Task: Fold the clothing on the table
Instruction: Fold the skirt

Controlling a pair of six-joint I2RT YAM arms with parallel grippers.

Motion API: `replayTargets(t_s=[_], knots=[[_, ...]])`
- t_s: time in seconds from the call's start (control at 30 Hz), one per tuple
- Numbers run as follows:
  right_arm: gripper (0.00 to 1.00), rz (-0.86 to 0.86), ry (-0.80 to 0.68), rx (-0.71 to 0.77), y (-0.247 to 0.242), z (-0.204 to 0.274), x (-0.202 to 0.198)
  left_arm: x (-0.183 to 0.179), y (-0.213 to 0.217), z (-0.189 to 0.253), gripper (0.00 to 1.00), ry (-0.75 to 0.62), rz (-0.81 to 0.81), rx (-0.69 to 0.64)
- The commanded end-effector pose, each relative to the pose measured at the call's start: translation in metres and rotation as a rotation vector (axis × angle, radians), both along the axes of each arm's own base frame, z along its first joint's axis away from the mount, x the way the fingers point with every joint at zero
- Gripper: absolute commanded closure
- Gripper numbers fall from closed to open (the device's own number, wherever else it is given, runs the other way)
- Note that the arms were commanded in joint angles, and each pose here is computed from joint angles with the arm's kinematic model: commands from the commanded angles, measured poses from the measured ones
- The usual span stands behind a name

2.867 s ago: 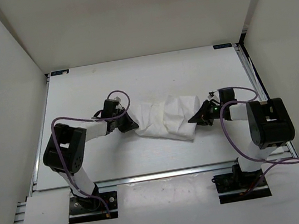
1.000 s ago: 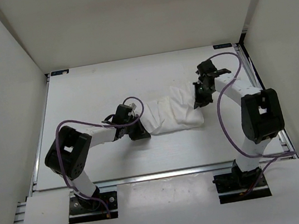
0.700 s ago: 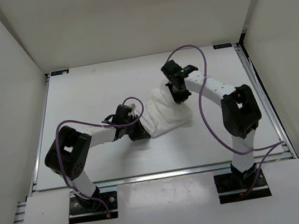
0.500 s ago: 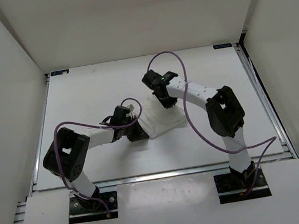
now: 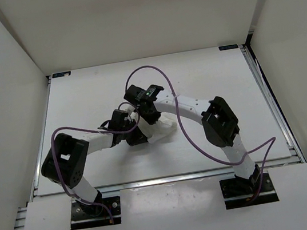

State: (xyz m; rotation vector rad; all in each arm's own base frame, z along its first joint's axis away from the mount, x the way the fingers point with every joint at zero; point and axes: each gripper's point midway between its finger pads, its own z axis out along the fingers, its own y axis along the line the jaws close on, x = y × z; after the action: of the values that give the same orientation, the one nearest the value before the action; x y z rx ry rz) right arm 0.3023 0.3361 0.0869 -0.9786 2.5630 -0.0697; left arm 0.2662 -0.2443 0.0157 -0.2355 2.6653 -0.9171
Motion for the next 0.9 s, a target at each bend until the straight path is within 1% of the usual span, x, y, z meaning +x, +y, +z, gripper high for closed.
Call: replayTargets(t_s=[0.0, 0.03, 0.23, 0.3, 0.33, 0.37, 0.4, 0.47, 0.53, 0.6, 0.67, 0.7, 0.73, 0.77, 0.8, 0.87], knots=[[1.00, 0.062, 0.074, 0.168, 0.033, 0.019, -0.017, 0.002, 0.003, 0.006, 1.00, -0.032, 0.001, 0.008], [1.00, 0.063, 0.088, 0.181, 0.036, 0.017, -0.019, 0.000, 0.001, 0.007, 1.00, -0.033, -0.012, 0.003], [1.00, 0.196, 0.252, 0.463, 0.085, 0.028, -0.050, -0.003, 0.004, 0.006, 1.00, -0.030, -0.004, 0.006], [1.00, 0.193, 0.306, 0.497, 0.091, 0.021, -0.053, -0.002, 0.009, 0.005, 1.00, -0.028, 0.005, 0.018], [0.98, 0.205, 0.347, 0.518, 0.094, 0.020, -0.059, -0.007, 0.013, 0.003, 1.00, -0.017, 0.003, 0.032], [0.93, 0.200, 0.374, 0.542, 0.096, 0.017, -0.061, -0.003, 0.017, 0.009, 1.00, -0.032, 0.012, 0.034], [0.89, 0.193, 0.408, 0.552, 0.094, 0.012, -0.065, -0.001, 0.023, 0.010, 1.00, -0.033, 0.021, 0.036], [0.84, 0.196, 0.447, 0.635, 0.098, 0.014, -0.068, 0.007, 0.041, 0.020, 1.00, -0.056, 0.058, 0.056], [0.81, 0.180, 0.483, 0.684, 0.095, 0.016, -0.071, 0.019, 0.062, 0.031, 1.00, -0.083, 0.099, 0.063], [0.77, 0.157, 0.518, 0.739, 0.093, 0.016, -0.066, 0.024, 0.077, 0.041, 1.00, -0.089, 0.114, 0.072], [0.66, 0.153, 0.578, 0.798, 0.096, 0.021, -0.068, 0.029, 0.086, 0.056, 1.00, -0.110, 0.133, 0.071], [0.60, 0.137, 0.609, 0.801, 0.093, 0.014, -0.070, 0.033, 0.090, 0.065, 1.00, -0.125, 0.136, 0.063], [0.57, 0.143, 0.645, 0.839, 0.093, 0.018, -0.069, 0.036, 0.093, 0.070, 1.00, -0.134, 0.143, 0.062], [0.49, 0.144, 0.708, 0.883, 0.093, 0.019, -0.075, 0.037, 0.094, 0.079, 1.00, -0.149, 0.141, 0.058], [0.45, 0.167, 0.742, 0.928, 0.094, 0.024, -0.078, 0.039, 0.093, 0.089, 1.00, -0.166, 0.137, 0.050], [0.41, 0.180, 0.761, 0.979, 0.091, 0.032, -0.077, 0.040, 0.092, 0.100, 1.00, -0.183, 0.126, 0.037]])
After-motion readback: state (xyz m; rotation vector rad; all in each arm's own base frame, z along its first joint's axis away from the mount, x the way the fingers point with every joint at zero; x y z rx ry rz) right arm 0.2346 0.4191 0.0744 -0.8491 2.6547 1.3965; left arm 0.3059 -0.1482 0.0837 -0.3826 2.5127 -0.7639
